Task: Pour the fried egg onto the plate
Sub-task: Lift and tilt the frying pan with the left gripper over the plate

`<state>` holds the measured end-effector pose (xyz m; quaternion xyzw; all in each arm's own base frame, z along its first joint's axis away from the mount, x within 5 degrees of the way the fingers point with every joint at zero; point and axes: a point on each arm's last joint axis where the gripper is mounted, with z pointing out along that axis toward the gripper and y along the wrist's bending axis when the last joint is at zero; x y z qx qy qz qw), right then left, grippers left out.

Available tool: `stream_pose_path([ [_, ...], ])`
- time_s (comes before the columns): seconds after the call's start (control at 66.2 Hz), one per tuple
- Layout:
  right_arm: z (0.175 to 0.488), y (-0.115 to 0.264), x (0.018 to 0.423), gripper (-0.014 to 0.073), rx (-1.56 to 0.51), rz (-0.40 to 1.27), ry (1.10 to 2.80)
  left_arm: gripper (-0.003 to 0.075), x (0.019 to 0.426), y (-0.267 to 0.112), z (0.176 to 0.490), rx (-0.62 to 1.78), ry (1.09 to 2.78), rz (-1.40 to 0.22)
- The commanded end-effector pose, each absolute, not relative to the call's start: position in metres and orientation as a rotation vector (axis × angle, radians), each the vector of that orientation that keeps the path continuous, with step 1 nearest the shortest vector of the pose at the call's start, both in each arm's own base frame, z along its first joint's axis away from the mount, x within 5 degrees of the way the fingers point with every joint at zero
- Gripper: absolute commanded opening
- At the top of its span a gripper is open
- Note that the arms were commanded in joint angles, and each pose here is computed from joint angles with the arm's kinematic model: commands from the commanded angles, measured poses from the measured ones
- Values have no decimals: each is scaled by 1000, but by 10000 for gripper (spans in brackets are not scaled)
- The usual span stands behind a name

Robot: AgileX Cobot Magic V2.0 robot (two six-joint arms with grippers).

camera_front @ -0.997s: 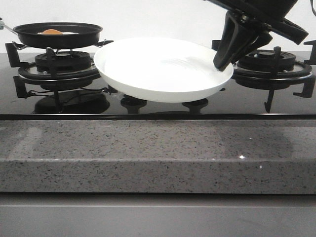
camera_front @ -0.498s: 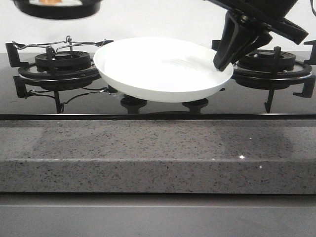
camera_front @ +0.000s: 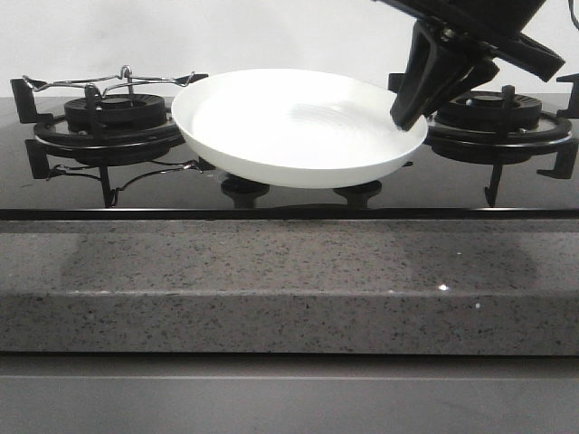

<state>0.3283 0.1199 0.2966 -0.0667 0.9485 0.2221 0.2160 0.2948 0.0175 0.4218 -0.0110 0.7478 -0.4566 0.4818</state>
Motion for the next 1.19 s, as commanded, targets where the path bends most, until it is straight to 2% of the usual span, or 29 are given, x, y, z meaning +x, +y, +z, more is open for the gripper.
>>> stream_pose_path([
  [0.0, 317, 120, 327, -66, -173, 642, 2535, -20, 275, -2, 454, 45, 1724, -1098],
  [0.211, 317, 120, 327, -66, -173, 642, 2535, -20, 268, -42, 450, 207, 1804, -1008],
  [0.453, 317, 120, 327, -66, -173, 642, 2535, -20, 267, -88, 442, 390, 1836, -819],
  [0.846, 317, 120, 327, -66, -173, 642, 2535, -20, 250, -151, 443, 712, 1684, -500],
  [1.178, 317, 120, 327, -66, -173, 642, 2535, -20, 232, -178, 450, 894, 1503, -310],
])
